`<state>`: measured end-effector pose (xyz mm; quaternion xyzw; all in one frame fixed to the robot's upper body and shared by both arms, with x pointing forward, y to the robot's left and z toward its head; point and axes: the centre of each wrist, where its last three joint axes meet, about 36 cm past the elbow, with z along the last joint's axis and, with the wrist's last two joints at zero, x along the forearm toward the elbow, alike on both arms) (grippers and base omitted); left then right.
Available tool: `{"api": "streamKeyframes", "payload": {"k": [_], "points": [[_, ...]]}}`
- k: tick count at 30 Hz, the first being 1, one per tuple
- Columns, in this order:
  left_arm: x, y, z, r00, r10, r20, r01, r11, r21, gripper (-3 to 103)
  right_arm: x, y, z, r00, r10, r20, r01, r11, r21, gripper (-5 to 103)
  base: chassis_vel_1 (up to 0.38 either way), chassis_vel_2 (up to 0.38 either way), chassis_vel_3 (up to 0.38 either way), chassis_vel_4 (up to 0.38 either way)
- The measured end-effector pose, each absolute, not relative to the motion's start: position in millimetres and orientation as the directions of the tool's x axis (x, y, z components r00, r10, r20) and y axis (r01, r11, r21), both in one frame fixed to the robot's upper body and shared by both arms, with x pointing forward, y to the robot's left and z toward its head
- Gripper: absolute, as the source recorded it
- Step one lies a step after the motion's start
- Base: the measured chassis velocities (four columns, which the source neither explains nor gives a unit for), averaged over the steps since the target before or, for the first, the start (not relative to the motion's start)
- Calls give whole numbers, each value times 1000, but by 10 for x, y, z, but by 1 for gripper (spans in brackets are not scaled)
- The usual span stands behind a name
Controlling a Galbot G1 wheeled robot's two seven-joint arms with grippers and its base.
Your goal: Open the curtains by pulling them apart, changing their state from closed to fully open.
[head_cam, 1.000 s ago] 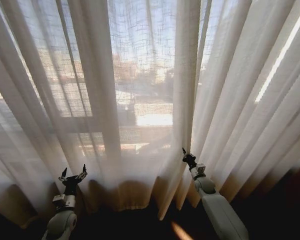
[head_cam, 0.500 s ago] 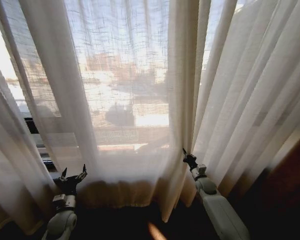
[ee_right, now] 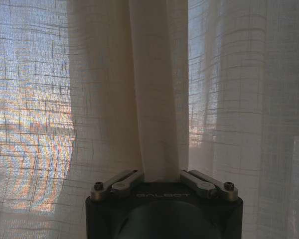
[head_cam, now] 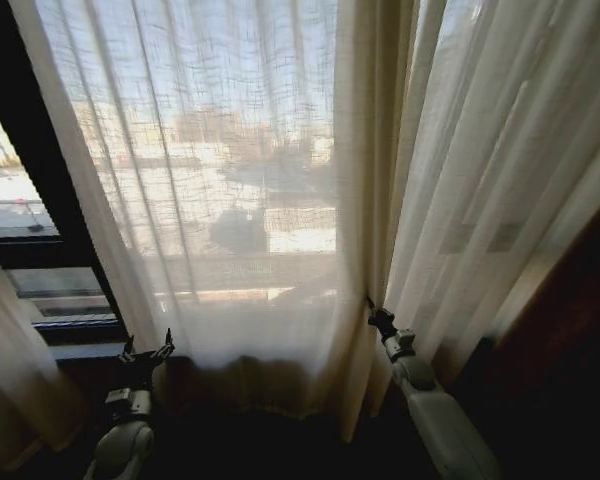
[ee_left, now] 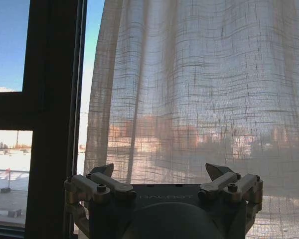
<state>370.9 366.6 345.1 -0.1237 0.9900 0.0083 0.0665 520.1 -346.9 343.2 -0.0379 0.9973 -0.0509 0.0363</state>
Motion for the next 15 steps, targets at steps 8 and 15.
{"api": "streamKeyframes", "payload": {"k": [8, 15], "points": [[3709, 3666, 3451, -961, -244, -134, -246, 969, 0, 100, 5169, -3517, 3426, -995, -78, -69, -70, 992, -106, 0, -365, -359, 346, 352], [3709, 3666, 3451, -961, -244, -134, -246, 969, 0, 100, 5168, -3513, 3425, -994, -79, -71, -71, 992, -106, 0, -358, -348, 353, 352]]}}
